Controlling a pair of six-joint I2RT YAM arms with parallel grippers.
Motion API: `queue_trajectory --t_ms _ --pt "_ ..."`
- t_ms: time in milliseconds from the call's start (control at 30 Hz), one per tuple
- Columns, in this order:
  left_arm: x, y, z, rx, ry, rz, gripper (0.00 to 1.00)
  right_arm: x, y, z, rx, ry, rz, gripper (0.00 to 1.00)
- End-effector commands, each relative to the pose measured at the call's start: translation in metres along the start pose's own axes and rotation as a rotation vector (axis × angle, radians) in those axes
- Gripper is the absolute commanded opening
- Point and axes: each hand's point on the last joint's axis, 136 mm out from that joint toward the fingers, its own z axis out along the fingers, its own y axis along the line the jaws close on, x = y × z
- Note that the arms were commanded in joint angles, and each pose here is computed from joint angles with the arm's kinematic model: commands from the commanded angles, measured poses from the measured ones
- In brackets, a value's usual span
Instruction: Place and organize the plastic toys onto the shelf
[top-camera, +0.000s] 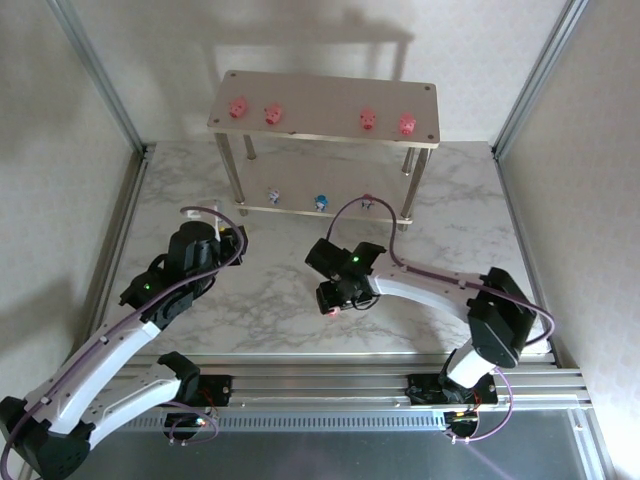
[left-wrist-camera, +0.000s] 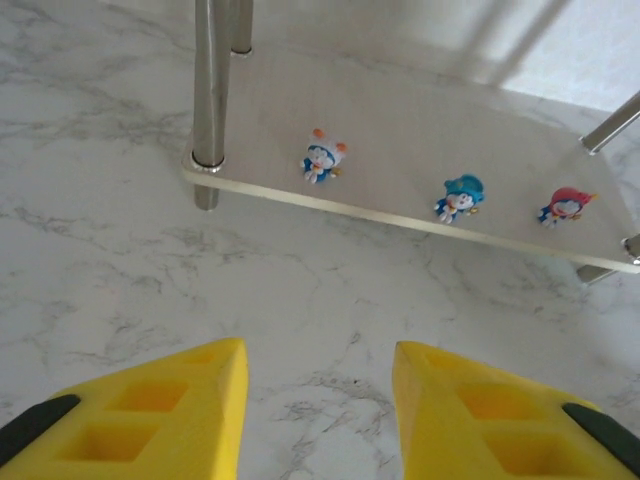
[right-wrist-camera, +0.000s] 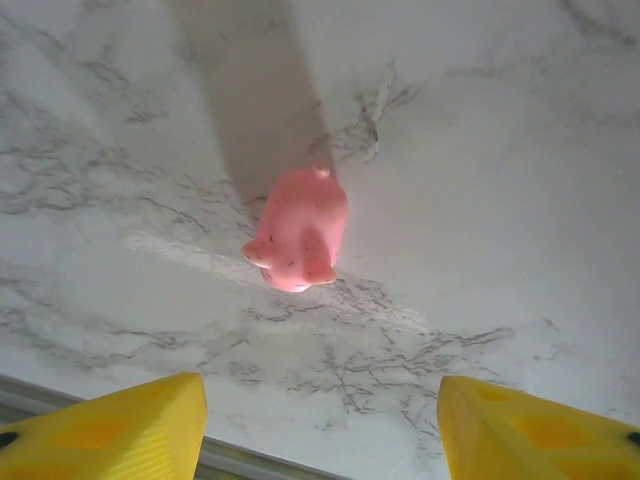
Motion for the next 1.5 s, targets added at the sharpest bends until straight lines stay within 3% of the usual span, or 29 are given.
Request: queue_trajectory --t_ms 0,300,733,1033,1333,1467 --pt "-0.005 0.001 -0.001 -0.015 -0.029 -0.008 0.44 0.002 0.008 0.006 0.005 0.022 0.066 0.63" --pt "-0.002 0.005 0.003 -0.015 -0.026 0.025 0.46 -0.005 0.026 0.031 -0.010 0.056 0.084 0.57" --pt "0.001 0.017 0.006 -0.036 -0.022 0.036 0.47 -0.015 0.021 0.051 0.070 0.063 0.085 0.51" --pt "0.003 0.021 0.007 -0.051 -0.018 0.040 0.47 -0.013 0.016 0.062 0.083 0.074 0.088 0.34" --pt "0.003 0.021 0.009 -0.047 -0.021 0.032 0.47 -0.026 0.008 0.040 0.082 -0.011 0.076 0.00" --pt "0.001 0.018 0.009 -0.033 -0.025 0.025 0.47 -0.029 0.008 0.037 0.073 -0.022 0.053 0.00"
